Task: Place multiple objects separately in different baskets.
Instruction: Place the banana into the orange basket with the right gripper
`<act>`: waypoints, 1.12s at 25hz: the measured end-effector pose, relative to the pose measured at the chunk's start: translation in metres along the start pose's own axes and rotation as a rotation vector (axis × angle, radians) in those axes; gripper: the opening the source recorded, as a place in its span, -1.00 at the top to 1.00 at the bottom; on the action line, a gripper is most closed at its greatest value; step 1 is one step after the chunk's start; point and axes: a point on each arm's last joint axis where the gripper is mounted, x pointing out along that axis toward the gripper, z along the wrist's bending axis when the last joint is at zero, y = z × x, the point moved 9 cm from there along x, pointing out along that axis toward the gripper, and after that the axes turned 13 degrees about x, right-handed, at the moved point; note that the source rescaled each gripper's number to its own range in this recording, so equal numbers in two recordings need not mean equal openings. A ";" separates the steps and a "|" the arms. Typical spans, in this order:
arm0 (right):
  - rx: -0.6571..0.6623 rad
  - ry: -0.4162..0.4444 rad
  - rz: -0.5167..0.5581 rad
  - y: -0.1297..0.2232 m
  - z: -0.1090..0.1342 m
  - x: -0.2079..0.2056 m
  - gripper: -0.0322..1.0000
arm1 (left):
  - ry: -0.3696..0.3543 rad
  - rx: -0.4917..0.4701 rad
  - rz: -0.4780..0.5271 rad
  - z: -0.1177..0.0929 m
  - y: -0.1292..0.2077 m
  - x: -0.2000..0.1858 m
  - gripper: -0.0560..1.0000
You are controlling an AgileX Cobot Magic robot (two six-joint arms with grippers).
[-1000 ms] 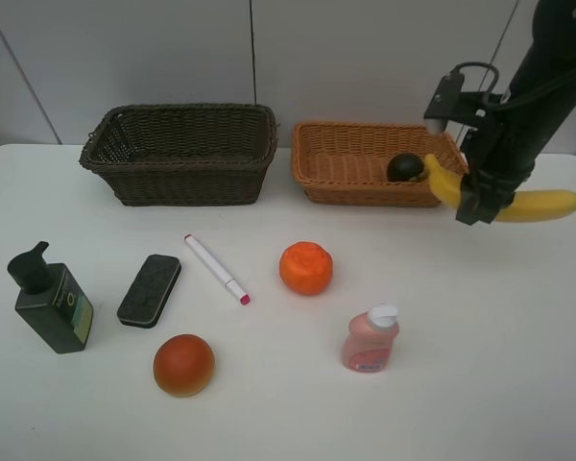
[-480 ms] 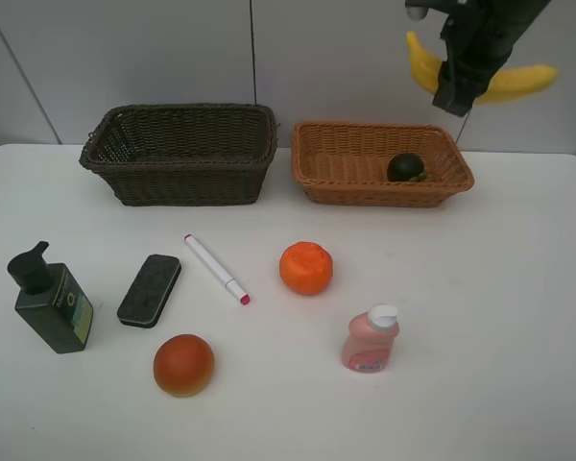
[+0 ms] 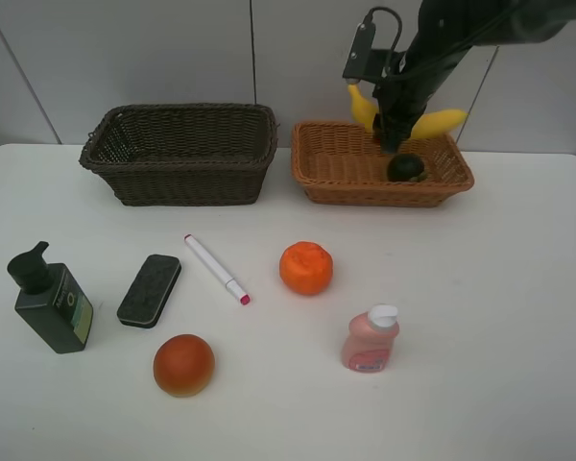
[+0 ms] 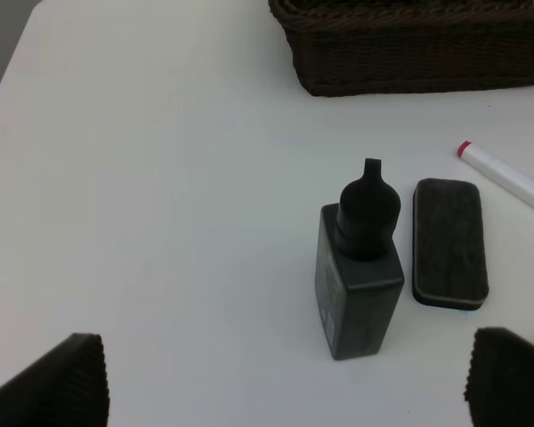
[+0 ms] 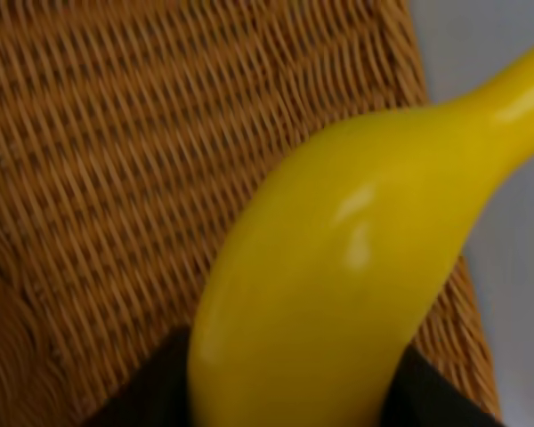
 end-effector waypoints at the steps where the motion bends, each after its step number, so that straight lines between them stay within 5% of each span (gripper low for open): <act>1: -0.006 -0.010 0.003 -0.002 0.005 0.007 0.66 | 0.000 0.000 0.000 0.000 0.000 0.000 -1.00; 20: -0.007 -0.026 -0.029 -0.011 0.018 0.026 0.66 | 0.000 0.000 0.000 0.000 0.000 0.000 -1.00; 21: -0.003 -0.028 -0.030 -0.012 0.018 0.026 0.54 | 0.000 0.000 0.000 0.000 0.000 0.000 -1.00; 24: 0.009 -0.034 -0.037 -0.013 0.019 0.026 -0.52 | 0.000 0.000 0.000 0.000 0.000 0.000 -1.00; 28: 0.011 -0.035 -0.037 -0.013 0.019 0.026 -0.90 | 0.000 0.000 0.000 0.000 0.000 0.000 -1.00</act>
